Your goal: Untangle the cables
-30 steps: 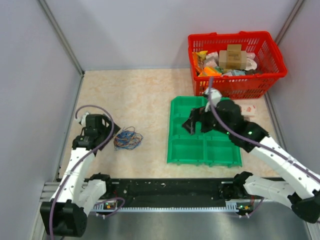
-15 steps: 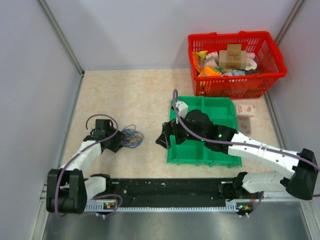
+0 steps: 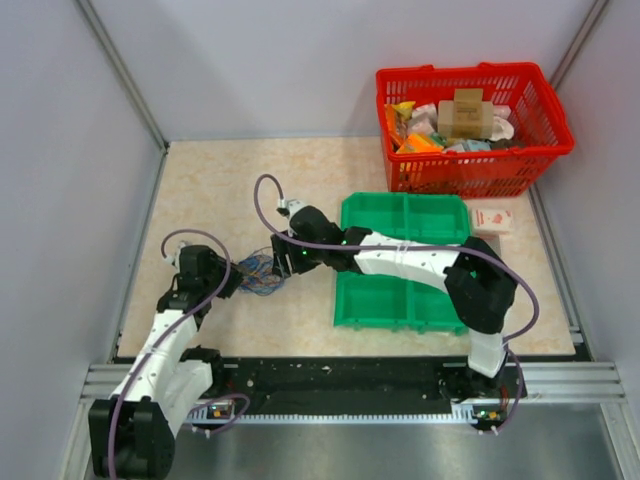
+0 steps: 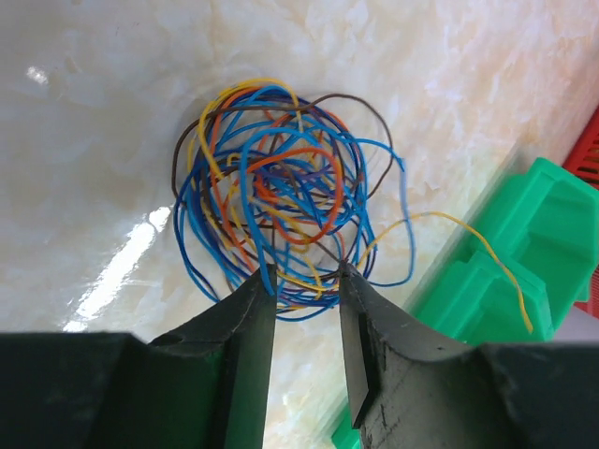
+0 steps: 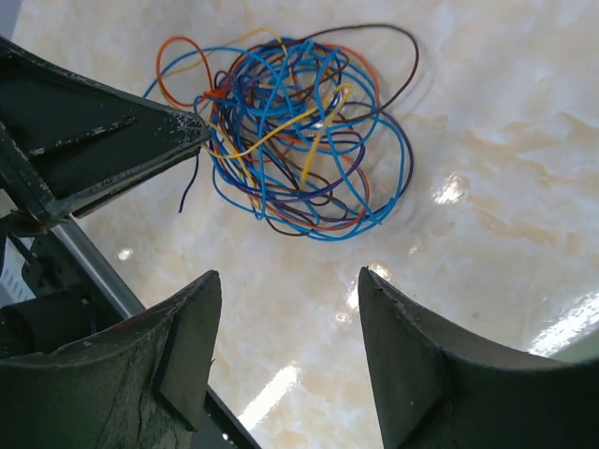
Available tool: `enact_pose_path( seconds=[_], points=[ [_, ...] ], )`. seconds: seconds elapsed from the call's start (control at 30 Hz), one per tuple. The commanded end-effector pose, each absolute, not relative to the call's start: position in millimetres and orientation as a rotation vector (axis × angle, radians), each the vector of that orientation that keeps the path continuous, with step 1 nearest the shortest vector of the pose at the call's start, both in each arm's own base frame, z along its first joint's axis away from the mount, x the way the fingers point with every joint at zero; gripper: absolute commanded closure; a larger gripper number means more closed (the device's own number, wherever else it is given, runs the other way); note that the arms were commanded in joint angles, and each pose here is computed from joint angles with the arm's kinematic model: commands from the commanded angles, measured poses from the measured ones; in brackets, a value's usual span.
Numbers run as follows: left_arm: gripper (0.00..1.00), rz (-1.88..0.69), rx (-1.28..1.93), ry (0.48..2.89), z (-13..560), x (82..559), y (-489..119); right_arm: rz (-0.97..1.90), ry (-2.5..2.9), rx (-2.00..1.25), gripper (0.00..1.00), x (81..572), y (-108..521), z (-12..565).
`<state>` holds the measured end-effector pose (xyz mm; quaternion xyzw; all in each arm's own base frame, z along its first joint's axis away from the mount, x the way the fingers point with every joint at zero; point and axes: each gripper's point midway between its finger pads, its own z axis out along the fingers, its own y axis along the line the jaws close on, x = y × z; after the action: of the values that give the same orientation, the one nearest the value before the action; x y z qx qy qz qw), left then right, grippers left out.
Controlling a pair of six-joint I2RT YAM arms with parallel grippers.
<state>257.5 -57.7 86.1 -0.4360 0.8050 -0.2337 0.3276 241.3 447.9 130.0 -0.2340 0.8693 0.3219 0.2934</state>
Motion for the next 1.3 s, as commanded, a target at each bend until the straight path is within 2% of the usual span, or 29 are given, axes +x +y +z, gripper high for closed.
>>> enact_pose_path(
  seconds=[0.0,0.23,0.43,0.53,0.63,0.67,0.83,1.03,1.1,1.23,1.27],
  points=[
    [0.63,-0.628,-1.13,2.137,76.5,253.2,-60.9,0.957,2.277,-0.603,0.4,236.3,474.7,151.5],
    [0.64,-0.647,-1.11,2.158,75.0,253.7,-64.9,0.849,2.345,-0.513,0.39,249.2,471.1,131.2],
    [0.54,-0.657,-1.101,2.171,70.7,250.0,-66.9,0.799,2.311,-0.36,0.4,269.7,471.3,142.3],
    [0.44,-0.646,-1.098,2.181,67.6,249.2,-66.2,0.786,2.3,-0.337,0.43,276.6,475.4,147.4],
    [0.37,-0.64,-1.093,2.185,67.2,249.6,-65.8,0.764,2.355,-0.338,0.59,275.2,478.8,137.7],
    [0.36,-0.642,-1.092,2.186,67.1,249.7,-66.1,0.775,2.376,-0.336,0.61,271.7,480.7,133.0],
    [0.36,-0.652,-1.081,2.179,70.4,252.7,-67.3,0.779,2.442,-0.336,0.62,260.7,478.9,113.2],
    [0.41,-0.662,-1.072,2.187,63.0,259.5,-69.2,0.798,2.461,-0.382,0.62,244.0,484.1,108.4],
    [0.42,-0.626,-1.096,2.202,55.6,261.6,-65.6,0.802,2.471,-0.386,0.7,242.1,485.4,104.8],
    [0.44,-0.626,-1.105,2.231,50.1,266.5,-67.8,0.802,2.483,-0.387,0.71,239.3,484.7,101.1],
    [0.44,-0.636,-1.105,2.23,50.3,267.7,-69.0,0.803,2.487,-0.388,0.76,238.6,484.5,99.4]
  ],
)
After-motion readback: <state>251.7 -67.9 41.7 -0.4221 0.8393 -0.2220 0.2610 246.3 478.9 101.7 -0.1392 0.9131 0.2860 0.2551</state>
